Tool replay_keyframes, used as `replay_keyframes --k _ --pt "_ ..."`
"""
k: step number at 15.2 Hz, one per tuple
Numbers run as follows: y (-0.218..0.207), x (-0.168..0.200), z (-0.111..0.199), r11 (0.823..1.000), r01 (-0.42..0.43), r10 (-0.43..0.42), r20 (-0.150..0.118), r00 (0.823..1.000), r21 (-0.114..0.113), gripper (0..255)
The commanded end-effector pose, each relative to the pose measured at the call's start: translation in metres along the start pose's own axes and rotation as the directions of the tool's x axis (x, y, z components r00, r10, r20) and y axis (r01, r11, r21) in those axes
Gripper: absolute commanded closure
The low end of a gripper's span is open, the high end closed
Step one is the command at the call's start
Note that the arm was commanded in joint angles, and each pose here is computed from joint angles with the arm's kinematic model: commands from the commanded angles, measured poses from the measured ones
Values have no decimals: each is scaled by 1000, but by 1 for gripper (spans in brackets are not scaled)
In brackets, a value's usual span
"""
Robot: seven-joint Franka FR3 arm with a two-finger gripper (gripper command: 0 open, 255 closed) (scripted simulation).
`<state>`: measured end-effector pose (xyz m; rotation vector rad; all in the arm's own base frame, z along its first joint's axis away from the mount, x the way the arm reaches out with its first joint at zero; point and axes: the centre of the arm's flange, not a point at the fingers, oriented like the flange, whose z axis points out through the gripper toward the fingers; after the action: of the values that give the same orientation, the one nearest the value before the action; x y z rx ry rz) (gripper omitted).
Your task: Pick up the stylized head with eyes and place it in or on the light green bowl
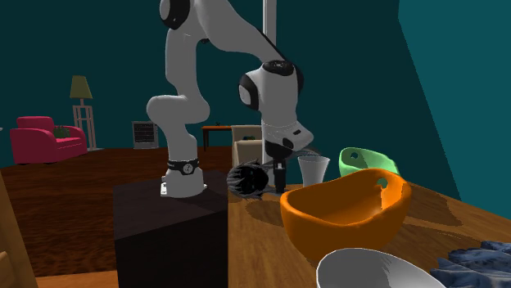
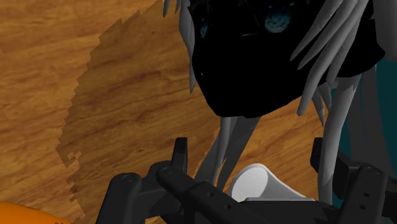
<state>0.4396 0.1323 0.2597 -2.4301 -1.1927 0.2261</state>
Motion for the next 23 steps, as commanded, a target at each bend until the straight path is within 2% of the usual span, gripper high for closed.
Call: replay_keyframes --k 1,8,23 --pt "10 -4 3 998 -1 0 -11 1000 -56 255" --pt "9 -1 1 998 -1 1 -11 1000 -56 255" --pt "-26 2 -70 998 -1 1 -11 1000 -56 255"
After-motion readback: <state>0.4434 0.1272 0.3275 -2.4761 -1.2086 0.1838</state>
